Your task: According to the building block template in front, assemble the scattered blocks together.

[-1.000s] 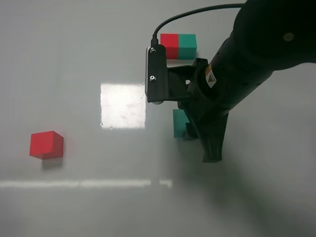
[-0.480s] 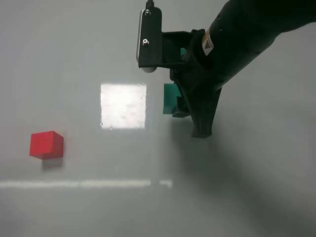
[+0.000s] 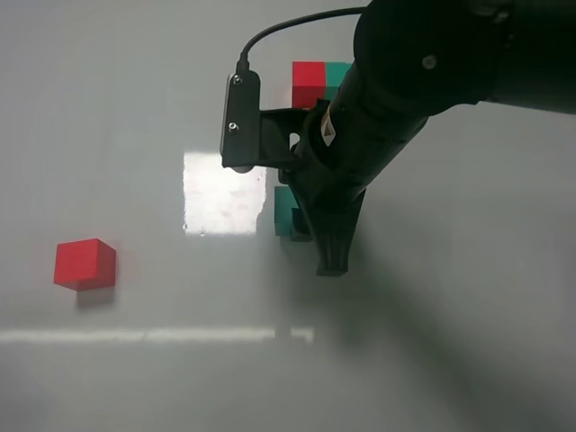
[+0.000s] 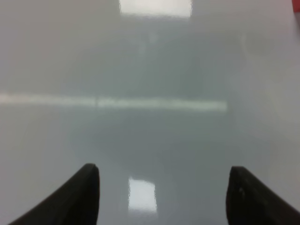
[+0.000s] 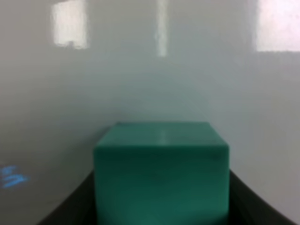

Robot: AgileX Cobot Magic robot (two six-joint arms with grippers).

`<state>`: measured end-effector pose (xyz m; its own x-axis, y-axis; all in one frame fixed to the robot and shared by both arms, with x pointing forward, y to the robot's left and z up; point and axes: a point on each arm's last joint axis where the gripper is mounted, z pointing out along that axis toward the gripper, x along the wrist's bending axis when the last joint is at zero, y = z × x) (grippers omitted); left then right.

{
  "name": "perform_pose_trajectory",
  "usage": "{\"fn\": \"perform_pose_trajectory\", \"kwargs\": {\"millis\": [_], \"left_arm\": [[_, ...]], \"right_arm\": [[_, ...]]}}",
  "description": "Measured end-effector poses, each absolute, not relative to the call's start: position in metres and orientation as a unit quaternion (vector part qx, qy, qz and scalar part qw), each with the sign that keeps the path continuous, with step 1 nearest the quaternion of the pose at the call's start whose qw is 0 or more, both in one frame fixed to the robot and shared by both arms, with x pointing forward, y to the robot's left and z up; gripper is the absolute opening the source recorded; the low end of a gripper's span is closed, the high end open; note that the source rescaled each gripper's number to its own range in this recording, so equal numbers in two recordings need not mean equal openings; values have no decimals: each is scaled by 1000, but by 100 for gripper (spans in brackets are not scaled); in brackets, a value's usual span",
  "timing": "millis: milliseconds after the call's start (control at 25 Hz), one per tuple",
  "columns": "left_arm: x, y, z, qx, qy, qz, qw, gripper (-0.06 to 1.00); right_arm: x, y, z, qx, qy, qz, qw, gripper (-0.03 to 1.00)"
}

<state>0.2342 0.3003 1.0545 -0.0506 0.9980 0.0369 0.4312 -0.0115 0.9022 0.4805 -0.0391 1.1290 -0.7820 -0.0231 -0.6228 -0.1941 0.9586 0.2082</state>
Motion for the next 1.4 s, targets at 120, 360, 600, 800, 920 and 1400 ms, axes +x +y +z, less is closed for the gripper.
{"fn": "perform_pose_trajectory", "kwargs": {"millis": [120, 360, 600, 800, 920, 1400], "left_arm": [[234, 300, 1054, 590, 606, 398, 356, 52], [234, 300, 1054, 590, 606, 398, 356, 52], [234, 300, 1054, 589, 607, 397, 357, 52], [234, 300, 1054, 589, 607, 397, 357, 52], [234, 300, 1054, 589, 607, 397, 357, 52], [234, 300, 1054, 589, 607, 397, 357, 52]], "right_arm": [[481, -38, 1128, -58, 935, 131, 324, 0], [485, -33, 1118, -59, 939, 123, 316, 0], [485, -33, 1118, -59, 938, 126, 317, 0], [485, -33, 1118, -58, 938, 125, 317, 10], [485, -33, 1118, -58, 939, 124, 316, 43], [470, -50, 1172, -6, 921, 188, 342, 63]]}}
